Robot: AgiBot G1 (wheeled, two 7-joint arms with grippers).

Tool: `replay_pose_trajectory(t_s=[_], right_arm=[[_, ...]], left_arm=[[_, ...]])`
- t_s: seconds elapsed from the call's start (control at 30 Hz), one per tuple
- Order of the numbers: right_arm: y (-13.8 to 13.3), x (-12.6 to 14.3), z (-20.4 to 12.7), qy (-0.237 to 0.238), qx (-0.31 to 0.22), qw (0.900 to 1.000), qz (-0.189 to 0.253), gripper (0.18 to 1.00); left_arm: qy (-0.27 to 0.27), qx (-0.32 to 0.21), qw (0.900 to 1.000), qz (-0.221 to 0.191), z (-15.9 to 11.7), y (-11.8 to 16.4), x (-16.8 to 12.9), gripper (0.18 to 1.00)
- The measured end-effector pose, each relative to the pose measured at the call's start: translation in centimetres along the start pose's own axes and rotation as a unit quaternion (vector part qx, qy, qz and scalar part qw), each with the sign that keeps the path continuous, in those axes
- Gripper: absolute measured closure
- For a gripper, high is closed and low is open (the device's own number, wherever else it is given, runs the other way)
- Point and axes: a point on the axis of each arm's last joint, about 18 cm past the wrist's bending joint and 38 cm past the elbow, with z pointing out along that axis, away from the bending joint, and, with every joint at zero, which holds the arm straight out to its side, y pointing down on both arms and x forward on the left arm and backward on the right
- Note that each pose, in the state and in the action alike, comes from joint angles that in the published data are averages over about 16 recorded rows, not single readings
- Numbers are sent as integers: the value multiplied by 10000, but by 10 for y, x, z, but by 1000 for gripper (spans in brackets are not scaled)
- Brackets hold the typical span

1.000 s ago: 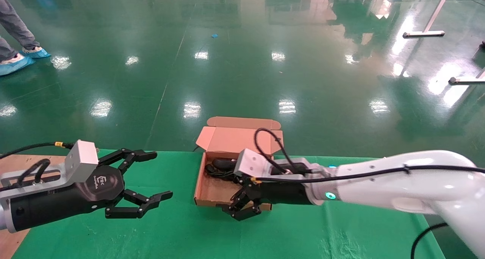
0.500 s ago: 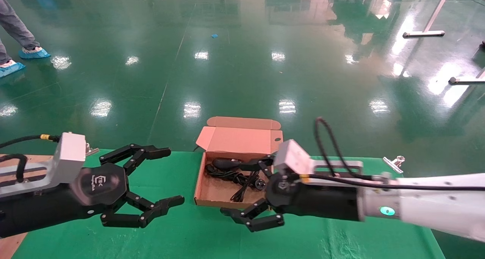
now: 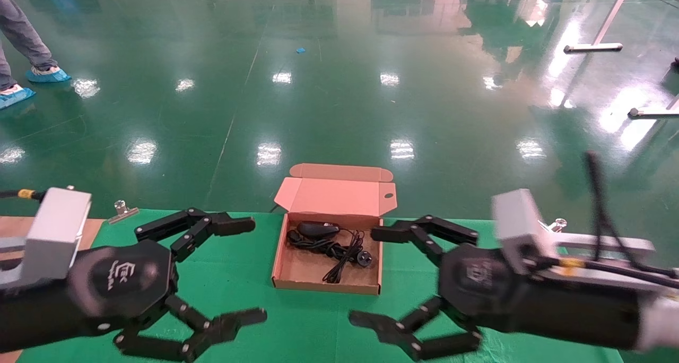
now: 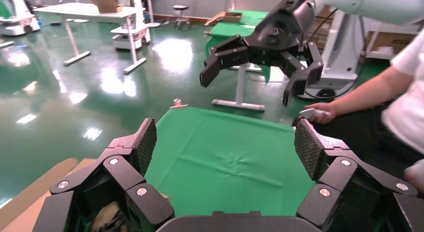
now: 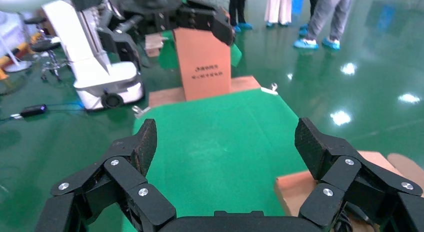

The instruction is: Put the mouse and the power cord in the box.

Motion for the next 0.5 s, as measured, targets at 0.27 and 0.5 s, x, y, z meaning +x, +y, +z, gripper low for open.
replay_pose_trajectory(t_s=[0.27, 0.5], right_arm=[[-24, -28, -39, -214, 198, 9994, -170, 178], [-36, -42, -56, -332, 243, 9987, -304, 178]], left_arm=[[354, 95, 9993, 6, 1, -18, 22, 184], [543, 119, 9984, 28, 1, -27, 34, 184]])
